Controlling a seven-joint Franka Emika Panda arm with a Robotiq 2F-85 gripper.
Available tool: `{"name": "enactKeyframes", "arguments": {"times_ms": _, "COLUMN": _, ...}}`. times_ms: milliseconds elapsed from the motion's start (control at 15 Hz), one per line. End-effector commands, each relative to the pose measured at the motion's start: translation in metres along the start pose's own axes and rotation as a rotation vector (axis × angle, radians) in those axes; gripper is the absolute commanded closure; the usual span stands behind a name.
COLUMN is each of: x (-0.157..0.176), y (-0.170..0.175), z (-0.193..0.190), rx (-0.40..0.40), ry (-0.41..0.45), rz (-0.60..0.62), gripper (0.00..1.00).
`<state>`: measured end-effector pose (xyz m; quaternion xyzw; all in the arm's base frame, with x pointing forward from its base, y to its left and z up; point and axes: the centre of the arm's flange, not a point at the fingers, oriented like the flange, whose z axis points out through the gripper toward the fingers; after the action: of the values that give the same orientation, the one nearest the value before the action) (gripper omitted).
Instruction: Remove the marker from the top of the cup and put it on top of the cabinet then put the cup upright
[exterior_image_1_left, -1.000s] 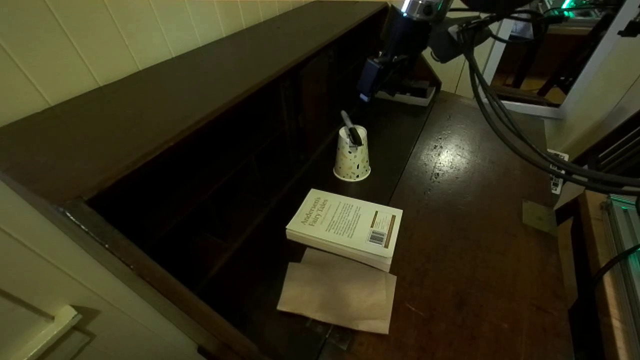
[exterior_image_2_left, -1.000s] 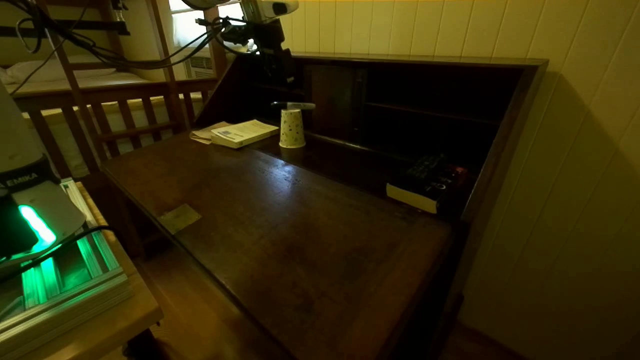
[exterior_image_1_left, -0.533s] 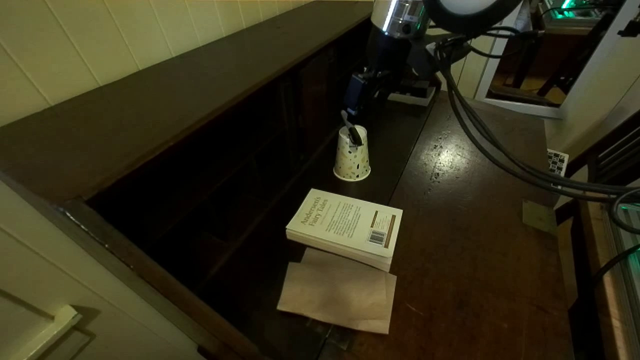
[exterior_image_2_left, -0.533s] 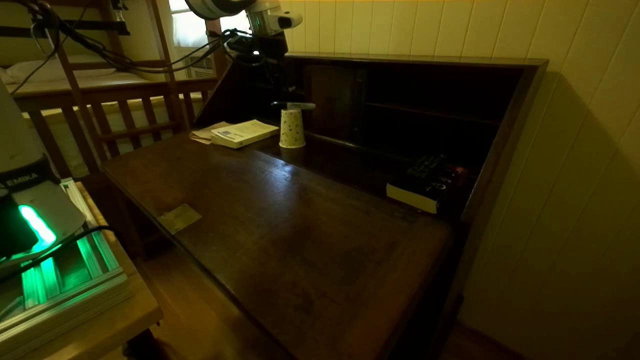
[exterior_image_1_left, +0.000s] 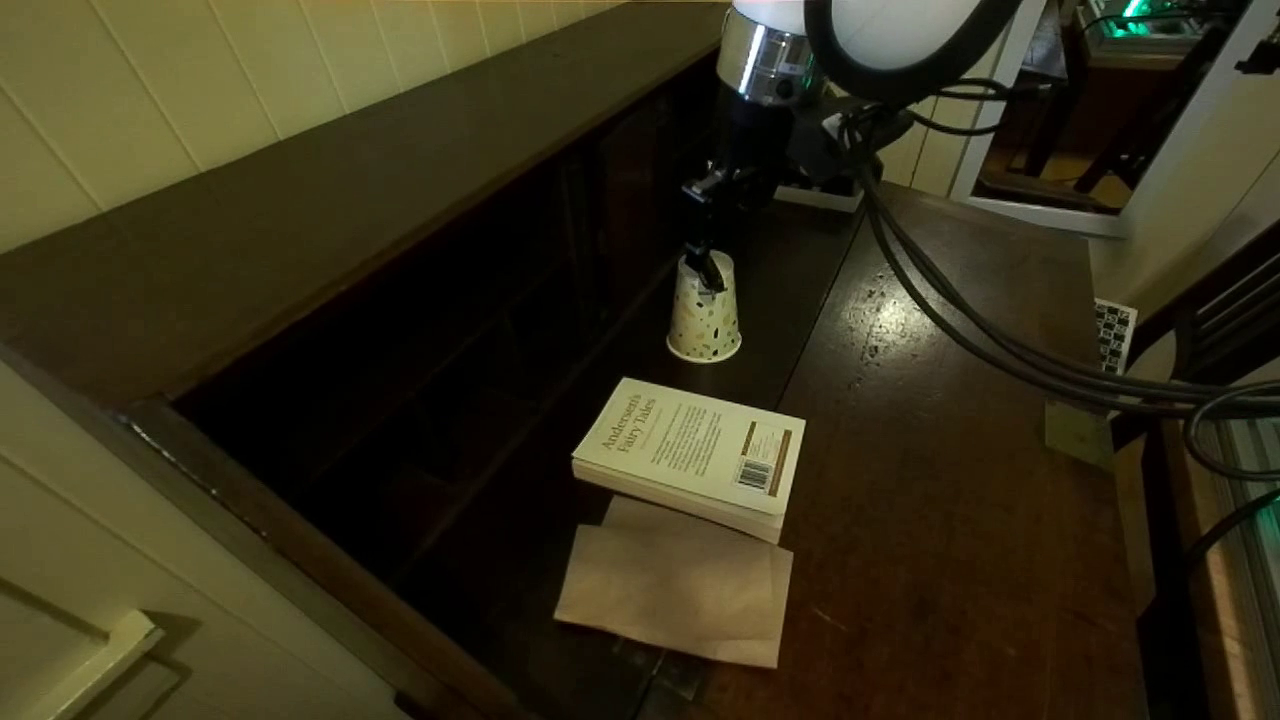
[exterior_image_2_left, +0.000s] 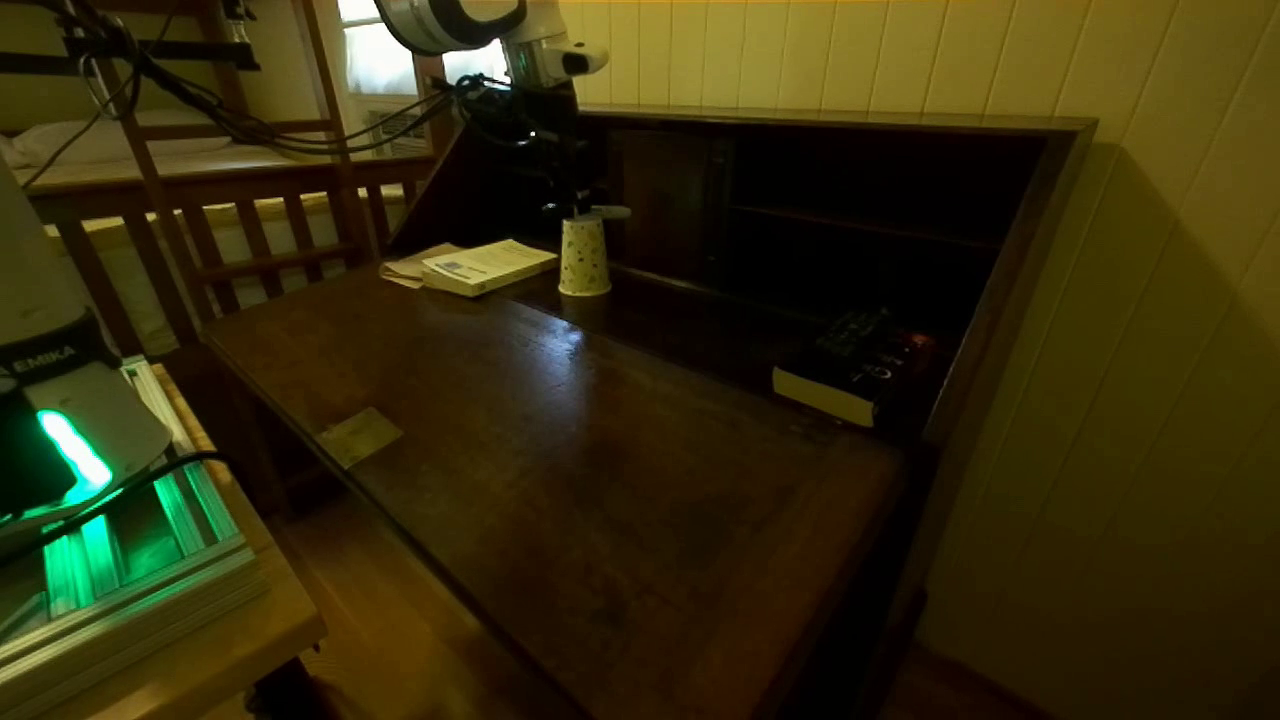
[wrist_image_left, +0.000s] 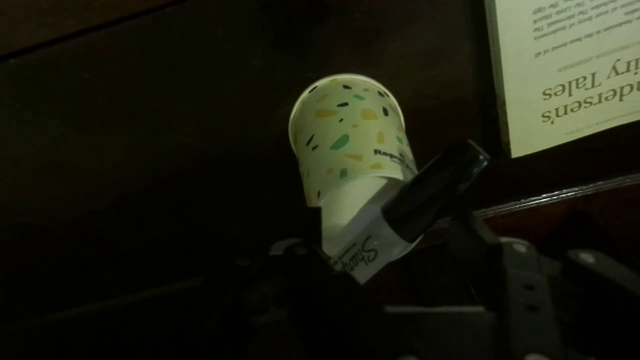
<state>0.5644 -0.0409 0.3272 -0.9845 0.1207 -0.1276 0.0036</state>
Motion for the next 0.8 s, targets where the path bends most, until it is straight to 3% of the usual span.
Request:
{"name": "enactKeyframes", "arguments": {"times_ms": 0, "x": 0.008, "y": -0.009, "z": 0.009, "rx": 0.019, "ry": 0.004, "rz": 0.015, "gripper": 0.62}}
{"name": "enactKeyframes", "arguments": {"times_ms": 333, "x": 0.007, "y": -0.016, "z": 0.014, "rx": 0.018, "ry": -0.005, "rz": -0.002, "gripper": 0.96}}
{"name": "enactKeyframes", "arguments": {"times_ms": 533, "x": 0.007, "y": -0.018, "z": 0.013, "rx": 0.022, "ry": -0.009, "rz": -0.008, "gripper": 0.94}}
{"name": "enactKeyframes", "arguments": {"times_ms": 733, "x": 0.000, "y": -0.019, "z": -0.016, "rx": 0.036, "ry": 0.013, "rz": -0.033, "gripper": 0.94}}
